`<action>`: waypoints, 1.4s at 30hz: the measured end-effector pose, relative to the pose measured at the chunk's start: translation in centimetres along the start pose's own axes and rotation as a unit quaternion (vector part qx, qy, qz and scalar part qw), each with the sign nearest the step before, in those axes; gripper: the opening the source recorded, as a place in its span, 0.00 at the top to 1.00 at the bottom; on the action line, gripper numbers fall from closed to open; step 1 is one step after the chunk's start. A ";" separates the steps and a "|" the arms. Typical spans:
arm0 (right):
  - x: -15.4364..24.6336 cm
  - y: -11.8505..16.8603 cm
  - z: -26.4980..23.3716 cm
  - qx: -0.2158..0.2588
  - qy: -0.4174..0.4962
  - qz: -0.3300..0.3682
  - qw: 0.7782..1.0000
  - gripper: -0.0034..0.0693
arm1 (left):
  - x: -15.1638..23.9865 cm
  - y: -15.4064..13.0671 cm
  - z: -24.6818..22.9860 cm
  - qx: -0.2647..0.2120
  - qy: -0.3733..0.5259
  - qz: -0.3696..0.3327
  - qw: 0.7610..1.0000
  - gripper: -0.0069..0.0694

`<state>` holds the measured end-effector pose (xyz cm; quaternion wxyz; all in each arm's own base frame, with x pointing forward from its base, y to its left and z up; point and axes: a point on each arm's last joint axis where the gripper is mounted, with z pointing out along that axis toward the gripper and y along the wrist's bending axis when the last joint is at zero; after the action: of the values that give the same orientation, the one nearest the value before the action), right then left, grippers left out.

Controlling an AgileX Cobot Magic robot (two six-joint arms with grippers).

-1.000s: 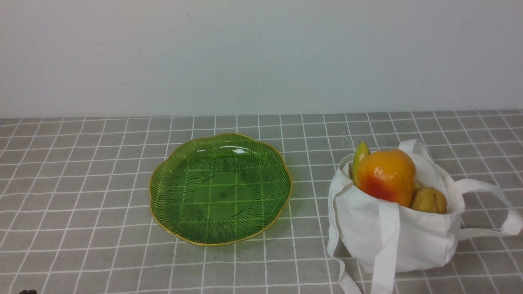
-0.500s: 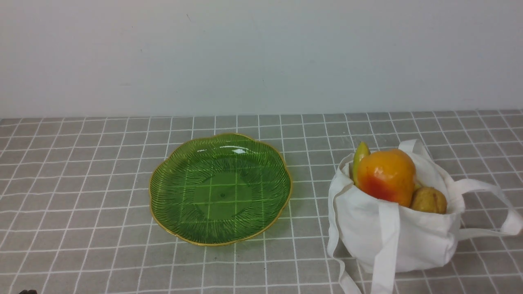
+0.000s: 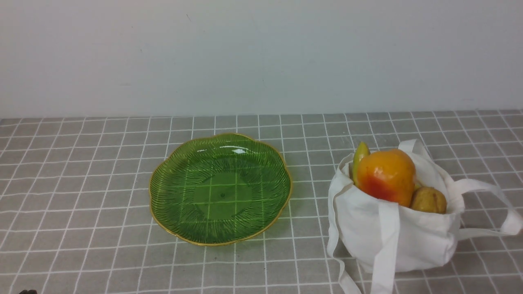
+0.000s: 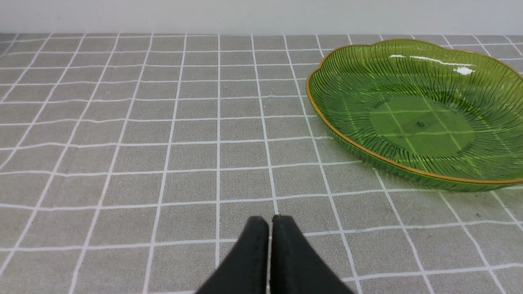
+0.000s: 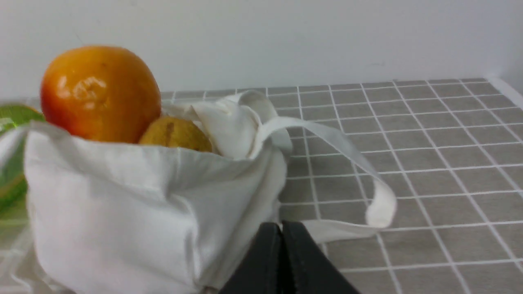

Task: Take the fruit out of the bag on the grey coffee tablecloth and place them on the plate.
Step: 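Reach into the cloth bag and grasp a fruit inside it with the right gripper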

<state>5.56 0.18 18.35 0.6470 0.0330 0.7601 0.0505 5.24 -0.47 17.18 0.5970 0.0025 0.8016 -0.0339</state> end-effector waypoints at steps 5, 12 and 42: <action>-1.8 0.3 -0.2 -0.034 -0.095 0.167 0.981 0.97 | 0.0 0.0 0.0 0.000 0.000 0.000 1.000 0.92; -2.9 0.0 -0.5 -0.047 -0.158 0.276 0.947 0.97 | 0.0 0.0 0.0 0.000 0.000 0.000 1.000 0.92; -19.5 4.8 12.8 -0.122 0.313 -0.069 0.939 0.96 | 0.0 0.0 0.0 0.000 0.000 0.000 1.000 0.92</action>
<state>21.30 3.15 36.06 0.3776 -0.1160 0.9126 0.1058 5.24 -0.47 17.18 0.5970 0.0025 0.8016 -0.0339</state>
